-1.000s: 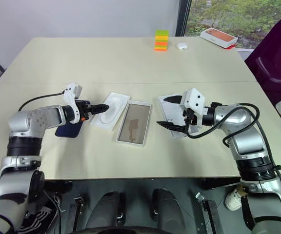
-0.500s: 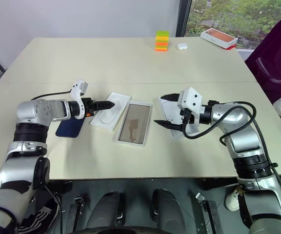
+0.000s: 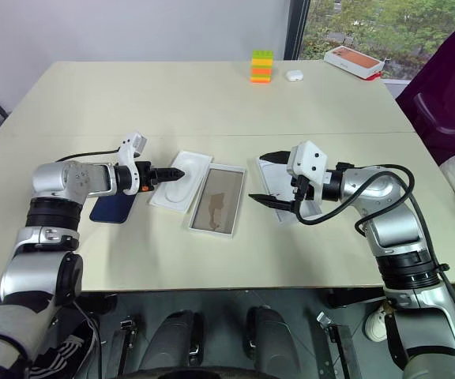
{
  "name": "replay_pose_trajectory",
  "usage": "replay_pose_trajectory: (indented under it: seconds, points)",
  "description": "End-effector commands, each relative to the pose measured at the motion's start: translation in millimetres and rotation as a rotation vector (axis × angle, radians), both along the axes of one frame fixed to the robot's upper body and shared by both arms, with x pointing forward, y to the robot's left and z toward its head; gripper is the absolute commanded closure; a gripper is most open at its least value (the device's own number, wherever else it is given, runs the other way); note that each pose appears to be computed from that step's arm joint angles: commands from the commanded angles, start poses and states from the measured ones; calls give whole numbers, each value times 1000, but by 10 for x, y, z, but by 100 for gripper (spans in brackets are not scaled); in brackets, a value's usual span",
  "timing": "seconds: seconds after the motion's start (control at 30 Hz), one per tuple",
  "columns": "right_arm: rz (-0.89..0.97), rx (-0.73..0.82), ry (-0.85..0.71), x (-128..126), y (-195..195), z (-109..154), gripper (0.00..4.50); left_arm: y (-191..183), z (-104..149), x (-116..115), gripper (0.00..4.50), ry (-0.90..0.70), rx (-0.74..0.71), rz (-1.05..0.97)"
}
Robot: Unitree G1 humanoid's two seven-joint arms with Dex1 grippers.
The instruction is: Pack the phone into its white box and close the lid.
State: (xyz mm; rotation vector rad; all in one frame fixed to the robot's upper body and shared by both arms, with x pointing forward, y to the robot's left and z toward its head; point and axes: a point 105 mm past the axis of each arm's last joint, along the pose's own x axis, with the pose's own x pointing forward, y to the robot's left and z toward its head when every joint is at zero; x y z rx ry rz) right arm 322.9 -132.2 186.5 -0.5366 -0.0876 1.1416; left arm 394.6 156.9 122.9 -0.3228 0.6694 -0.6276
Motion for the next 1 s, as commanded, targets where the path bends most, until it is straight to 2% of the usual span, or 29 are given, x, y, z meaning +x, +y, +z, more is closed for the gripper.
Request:
replay_pose_trajectory:
  seconds: [0.03,0.1,0.23,0.37,0.57,0.73,0.87,1.0]
  points:
    - [20,16,-59,-13,59,157,0,14,-317,-139,191,119,41,-11]
    - [21,17,-60,-15,64,166,0,40,-361,-151,249,127,58,-3]
    - [22,18,-65,-15,68,184,0,69,-395,-180,448,142,54,4]
    - [20,18,-65,-21,64,188,0,114,-373,-193,448,146,25,28]
    - [13,14,-63,-28,42,168,0,137,-163,-215,448,159,-210,80]
    - [19,12,-28,-58,-13,118,0,131,70,-259,448,155,-339,90]
    - [34,8,44,-125,-142,43,0,25,214,-291,448,121,-278,72]
    - [53,-8,57,-229,-325,-4,0,-304,333,-406,448,77,-195,-42]
